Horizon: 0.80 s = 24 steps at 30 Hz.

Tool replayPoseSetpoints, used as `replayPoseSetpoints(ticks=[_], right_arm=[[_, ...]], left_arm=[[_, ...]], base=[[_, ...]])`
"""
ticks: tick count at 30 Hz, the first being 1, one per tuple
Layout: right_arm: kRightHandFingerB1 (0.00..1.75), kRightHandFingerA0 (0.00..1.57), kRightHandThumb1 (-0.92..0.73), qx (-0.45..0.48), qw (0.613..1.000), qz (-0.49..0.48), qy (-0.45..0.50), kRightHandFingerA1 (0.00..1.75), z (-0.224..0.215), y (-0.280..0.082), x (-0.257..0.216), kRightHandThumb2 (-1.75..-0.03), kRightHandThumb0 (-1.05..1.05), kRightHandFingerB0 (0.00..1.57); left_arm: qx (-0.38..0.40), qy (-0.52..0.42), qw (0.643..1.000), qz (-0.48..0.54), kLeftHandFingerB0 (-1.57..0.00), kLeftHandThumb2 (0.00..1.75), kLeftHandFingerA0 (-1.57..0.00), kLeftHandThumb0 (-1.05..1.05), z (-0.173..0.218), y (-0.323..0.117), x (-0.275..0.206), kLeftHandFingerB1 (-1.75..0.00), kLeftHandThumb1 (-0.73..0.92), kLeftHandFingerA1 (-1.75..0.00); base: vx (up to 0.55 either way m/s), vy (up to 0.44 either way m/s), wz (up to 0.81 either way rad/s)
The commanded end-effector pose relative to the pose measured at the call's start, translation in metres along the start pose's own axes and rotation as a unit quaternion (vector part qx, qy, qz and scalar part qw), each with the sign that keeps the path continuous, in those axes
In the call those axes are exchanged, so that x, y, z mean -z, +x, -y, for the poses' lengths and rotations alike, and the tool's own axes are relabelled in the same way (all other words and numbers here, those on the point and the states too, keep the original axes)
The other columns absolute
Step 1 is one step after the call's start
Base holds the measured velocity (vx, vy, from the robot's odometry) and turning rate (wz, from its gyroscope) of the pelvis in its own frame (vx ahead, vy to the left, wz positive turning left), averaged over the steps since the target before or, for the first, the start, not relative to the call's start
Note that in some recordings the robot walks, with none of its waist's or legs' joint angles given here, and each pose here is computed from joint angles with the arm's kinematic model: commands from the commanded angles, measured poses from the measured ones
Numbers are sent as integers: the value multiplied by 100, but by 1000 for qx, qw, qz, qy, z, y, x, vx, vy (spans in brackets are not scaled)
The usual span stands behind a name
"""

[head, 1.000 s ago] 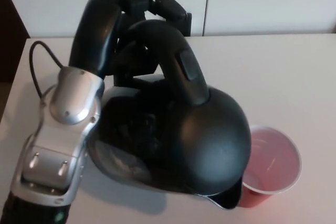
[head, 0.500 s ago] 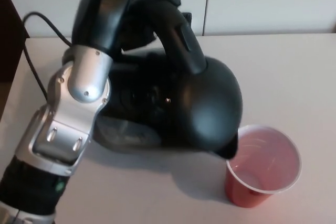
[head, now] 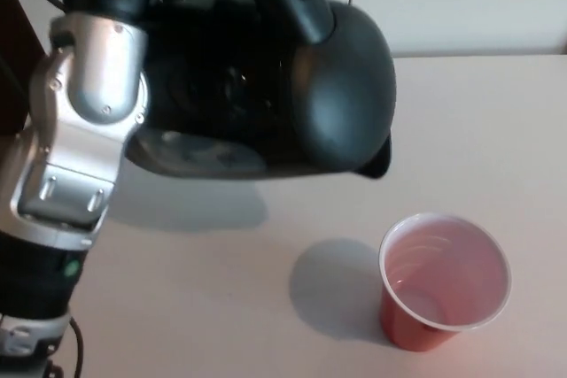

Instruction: The robot walk towards a table in front and uses its left hand to pick up the pot from the base and pour water to the cup on the right hand side

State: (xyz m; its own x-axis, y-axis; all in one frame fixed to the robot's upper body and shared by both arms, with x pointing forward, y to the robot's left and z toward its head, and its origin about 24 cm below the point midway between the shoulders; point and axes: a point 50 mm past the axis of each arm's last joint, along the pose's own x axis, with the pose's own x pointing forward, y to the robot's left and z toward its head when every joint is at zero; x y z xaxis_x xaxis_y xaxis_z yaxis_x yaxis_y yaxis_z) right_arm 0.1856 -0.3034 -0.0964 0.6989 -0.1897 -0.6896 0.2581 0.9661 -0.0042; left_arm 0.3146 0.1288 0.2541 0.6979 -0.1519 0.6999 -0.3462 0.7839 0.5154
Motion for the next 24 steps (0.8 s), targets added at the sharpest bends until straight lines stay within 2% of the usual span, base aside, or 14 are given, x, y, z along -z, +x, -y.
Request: replayPoseSetpoints(ticks=[1,2,3,5,6,7,9,10,12,13,14,17,19,24], right_arm=[[45,60,-68,13,1000,0,-16,66,8,-1,-5,-61,-47,46],[45,60,-69,12,1000,1,-18,66,7,-1,-5,-60,-47,46],[45,60,-69,12,1000,2,-18,66,7,-1,-6,-60,-47,46],[45,60,-69,13,1000,2,-20,65,8,0,-8,-61,-47,48],[45,60,-69,13,1000,3,-21,65,8,0,-8,-61,-47,48],[46,60,-68,13,1000,5,-19,64,7,0,-10,-60,-46,48],[45,60,-68,12,1000,6,-25,62,6,1,-12,-61,-46,46],[45,60,-69,11,1000,8,-27,62,7,1,-12,-60,-46,46],[45,60,-69,11,999,8,-29,62,6,1,-13,-60,-46,46],[46,63,-69,10,999,10,-32,66,5,1,-14,-60,-46,47],[46,63,-69,6,999,12,-36,66,5,2,-15,-60,-46,48],[47,62,-69,6,999,13,-35,67,5,2,-16,-60,-46,49],[47,58,-68,2,999,15,-33,65,4,2,-16,-61,-46,46],[47,59,-69,-2,999,15,-42,66,3,2,-17,-61,-48,46]], left_arm=[[-68,41,991,111,-92,76,-116,-6,-12,9,-33,-110,72,-138],[-69,47,989,119,-92,81,-111,-7,-11,9,-35,-112,67,-148],[-69,50,989,123,-92,81,-111,-7,-11,9,-36,-112,67,-148],[-71,59,986,138,-87,88,-98,-2,-8,9,-41,-121,64,-170],[-72,62,986,140,-87,88,-98,-2,-7,9,-42,-121,64,-170],[-74,72,983,155,-86,102,-121,-2,-4,9,-45,-113,58,-139],[-73,83,978,177,-85,98,-122,-10,0,9,-50,-114,59,-140],[-67,93,976,186,-78,73,-92,-8,3,8,-51,-129,72,-175],[-60,112,971,203,-77,67,-93,-9,6,6,-53,-126,72,-173],[-51,133,964,225,-90,60,-95,-11,8,5,-54,-92,59,-171],[-35,166,951,260,-92,60,-96,-18,12,3,-55,-85,58,-171],[-23,191,940,283,-91,59,-96,-21,15,1,-56,-85,56,-172],[-5,210,928,309,-97,57,-101,-33,19,-1,-60,-53,47,-165],[11,212,923,322,-97,57,-103,-36,23,-4,-67,-51,45,-164]], base=[[0,0,0],[0,0,0],[0,0,0],[0,0,0],[0,0,0],[0,0,0],[0,0,0],[0,0,0],[0,0,0],[0,0,0],[0,0,0],[0,0,0],[0,0,0],[0,0,0]])
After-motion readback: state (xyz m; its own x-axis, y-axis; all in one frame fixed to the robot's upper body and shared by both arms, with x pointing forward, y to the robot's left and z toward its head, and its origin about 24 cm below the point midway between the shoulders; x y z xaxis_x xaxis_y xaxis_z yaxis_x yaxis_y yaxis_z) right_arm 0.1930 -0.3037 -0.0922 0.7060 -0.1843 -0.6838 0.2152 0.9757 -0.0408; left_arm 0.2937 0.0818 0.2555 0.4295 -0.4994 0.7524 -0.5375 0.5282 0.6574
